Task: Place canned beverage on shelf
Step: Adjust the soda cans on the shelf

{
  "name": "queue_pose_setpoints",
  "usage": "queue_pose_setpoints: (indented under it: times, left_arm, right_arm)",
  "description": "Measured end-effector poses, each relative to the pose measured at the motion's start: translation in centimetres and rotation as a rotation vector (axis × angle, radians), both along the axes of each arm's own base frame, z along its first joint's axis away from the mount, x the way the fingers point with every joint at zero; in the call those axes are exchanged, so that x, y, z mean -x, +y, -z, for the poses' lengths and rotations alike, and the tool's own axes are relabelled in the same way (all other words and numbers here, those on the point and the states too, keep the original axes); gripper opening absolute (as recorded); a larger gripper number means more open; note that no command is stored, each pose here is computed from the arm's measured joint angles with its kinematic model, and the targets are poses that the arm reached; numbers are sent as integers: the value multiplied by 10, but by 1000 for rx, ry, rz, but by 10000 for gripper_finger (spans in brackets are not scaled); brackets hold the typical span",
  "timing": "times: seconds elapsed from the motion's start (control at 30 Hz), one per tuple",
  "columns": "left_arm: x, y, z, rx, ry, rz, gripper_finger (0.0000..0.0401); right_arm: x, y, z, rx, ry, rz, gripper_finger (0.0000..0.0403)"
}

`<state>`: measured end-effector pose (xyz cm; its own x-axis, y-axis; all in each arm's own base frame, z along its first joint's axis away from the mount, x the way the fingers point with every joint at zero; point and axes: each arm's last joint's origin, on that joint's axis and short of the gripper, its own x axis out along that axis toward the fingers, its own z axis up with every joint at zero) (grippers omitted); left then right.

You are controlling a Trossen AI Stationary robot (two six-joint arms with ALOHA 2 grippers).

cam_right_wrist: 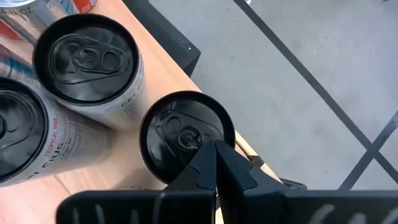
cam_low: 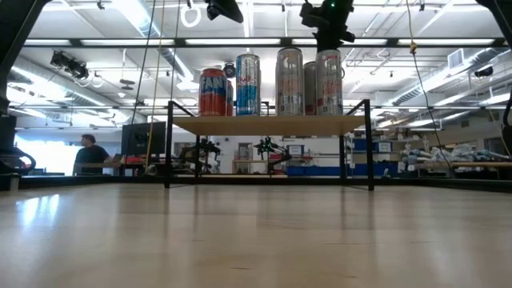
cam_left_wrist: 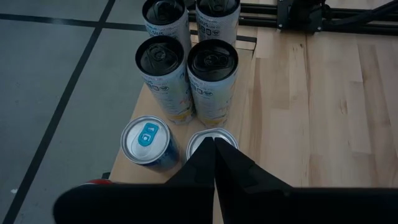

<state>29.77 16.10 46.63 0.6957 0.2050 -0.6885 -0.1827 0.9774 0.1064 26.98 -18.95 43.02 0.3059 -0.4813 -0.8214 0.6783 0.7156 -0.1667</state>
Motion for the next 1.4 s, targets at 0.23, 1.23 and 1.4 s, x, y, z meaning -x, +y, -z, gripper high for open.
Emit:
queue_pose_setpoints:
  times: [0.23,1.23,1.4]
  left_arm:
    - [0,0,0,0,0,0,9]
    - [0,0,0,0,0,0,9]
    - [0,0,0,0,0,0,9]
  right_arm:
    - [0,-2,5,-20,12,11,5]
    - [3,-2,6,18,62,54,5]
    - [1,-3,6,25,54,38,5]
